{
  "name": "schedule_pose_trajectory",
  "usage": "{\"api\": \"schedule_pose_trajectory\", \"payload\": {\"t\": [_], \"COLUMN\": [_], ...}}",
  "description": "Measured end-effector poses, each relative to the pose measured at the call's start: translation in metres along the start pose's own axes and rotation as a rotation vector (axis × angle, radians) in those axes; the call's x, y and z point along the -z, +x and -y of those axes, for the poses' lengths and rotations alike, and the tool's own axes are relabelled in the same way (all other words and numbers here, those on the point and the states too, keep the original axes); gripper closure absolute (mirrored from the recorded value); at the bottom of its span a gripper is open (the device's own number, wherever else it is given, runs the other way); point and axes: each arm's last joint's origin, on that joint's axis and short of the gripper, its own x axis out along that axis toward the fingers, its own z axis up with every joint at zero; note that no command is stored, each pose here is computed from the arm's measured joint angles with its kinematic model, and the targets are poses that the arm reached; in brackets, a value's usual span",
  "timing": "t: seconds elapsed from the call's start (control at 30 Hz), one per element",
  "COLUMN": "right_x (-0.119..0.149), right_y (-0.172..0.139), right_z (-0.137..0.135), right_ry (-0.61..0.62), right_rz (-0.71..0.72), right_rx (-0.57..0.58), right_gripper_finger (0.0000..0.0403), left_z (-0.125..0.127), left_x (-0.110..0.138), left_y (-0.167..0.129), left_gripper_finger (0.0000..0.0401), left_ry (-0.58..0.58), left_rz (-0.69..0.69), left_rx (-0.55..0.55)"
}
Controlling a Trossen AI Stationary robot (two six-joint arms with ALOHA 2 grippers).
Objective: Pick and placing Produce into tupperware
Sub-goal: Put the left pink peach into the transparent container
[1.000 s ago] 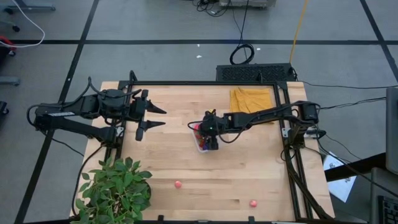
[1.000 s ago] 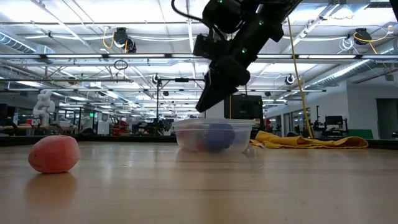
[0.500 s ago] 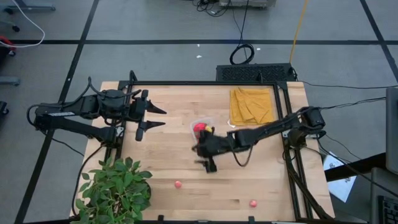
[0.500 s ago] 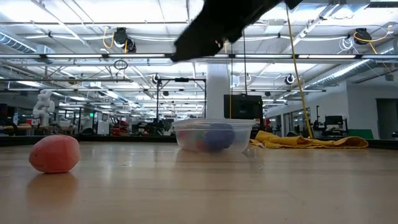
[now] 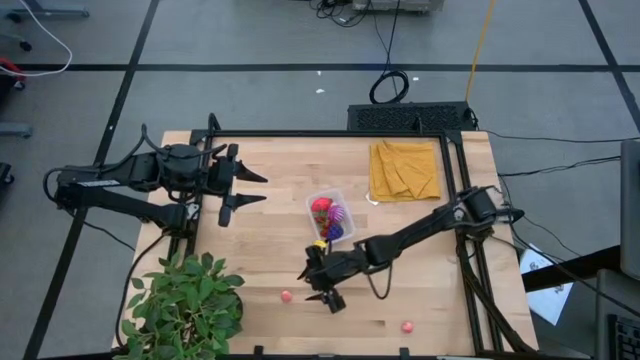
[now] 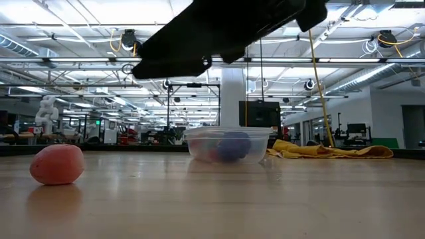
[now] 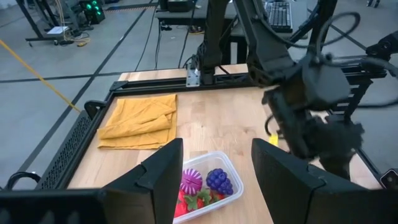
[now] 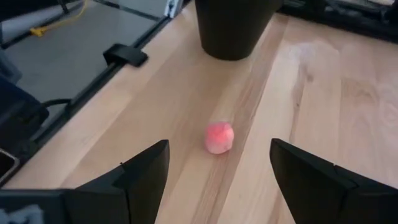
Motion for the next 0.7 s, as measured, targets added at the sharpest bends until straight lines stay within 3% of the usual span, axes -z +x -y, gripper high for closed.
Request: {"api": "schedule_pose_trajectory", "payload": {"t": [0.33, 0.7], "right_x": [-0.008, -0.014], "right_y": [0.040, 0.055], "right_z": [0.003, 0.012], "right_ry": [-0.033, -0.049], "right_rz": [-0.171, -0.181], "right_rx": [-0.040, -0.065], "right_gripper_finger": [0.0133, 0.0133], "left_z": [0.000, 0.000], "left_x": [0.000, 0.000], "left_y": [0.000, 0.000], "left_gripper_finger": [0.0206, 0.0206], "left_ry": [-0.002, -0.002], "left_rz": [-0.002, -0.002], "left_rx": [0.000, 0.000]}}
